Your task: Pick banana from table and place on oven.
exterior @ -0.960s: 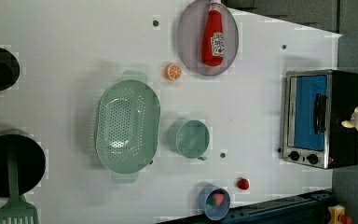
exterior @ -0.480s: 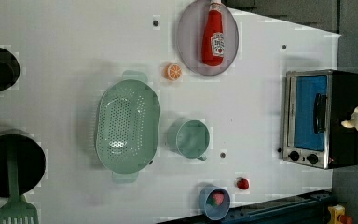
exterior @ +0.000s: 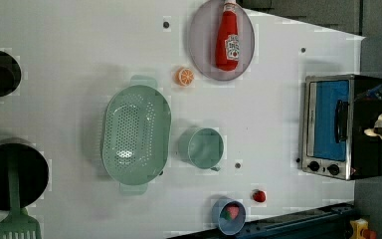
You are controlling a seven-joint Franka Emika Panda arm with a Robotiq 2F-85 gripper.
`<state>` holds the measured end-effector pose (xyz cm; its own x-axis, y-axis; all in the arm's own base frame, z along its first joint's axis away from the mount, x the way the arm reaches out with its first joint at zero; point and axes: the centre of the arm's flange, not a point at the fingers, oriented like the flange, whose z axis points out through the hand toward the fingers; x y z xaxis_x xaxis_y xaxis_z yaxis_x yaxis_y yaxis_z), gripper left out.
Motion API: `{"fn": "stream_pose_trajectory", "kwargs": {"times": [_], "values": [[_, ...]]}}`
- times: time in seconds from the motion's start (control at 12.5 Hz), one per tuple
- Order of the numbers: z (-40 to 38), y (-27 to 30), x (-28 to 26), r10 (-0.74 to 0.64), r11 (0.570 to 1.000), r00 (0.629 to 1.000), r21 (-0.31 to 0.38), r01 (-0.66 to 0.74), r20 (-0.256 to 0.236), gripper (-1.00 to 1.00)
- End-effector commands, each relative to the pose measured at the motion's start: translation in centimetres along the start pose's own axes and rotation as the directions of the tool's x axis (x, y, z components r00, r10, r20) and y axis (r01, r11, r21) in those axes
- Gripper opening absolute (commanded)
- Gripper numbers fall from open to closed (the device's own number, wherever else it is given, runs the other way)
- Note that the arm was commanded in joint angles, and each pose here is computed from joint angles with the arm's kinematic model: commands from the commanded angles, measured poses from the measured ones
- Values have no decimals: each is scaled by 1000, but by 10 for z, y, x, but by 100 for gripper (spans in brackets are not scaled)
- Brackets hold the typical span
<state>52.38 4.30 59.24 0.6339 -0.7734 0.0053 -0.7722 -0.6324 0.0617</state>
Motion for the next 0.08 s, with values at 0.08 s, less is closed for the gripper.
{"fn": "stream_pose_trajectory", "kwargs": {"times": [0.08], "values": [[-16,37,38,138,990,990,25,-137,-25,100]]}}
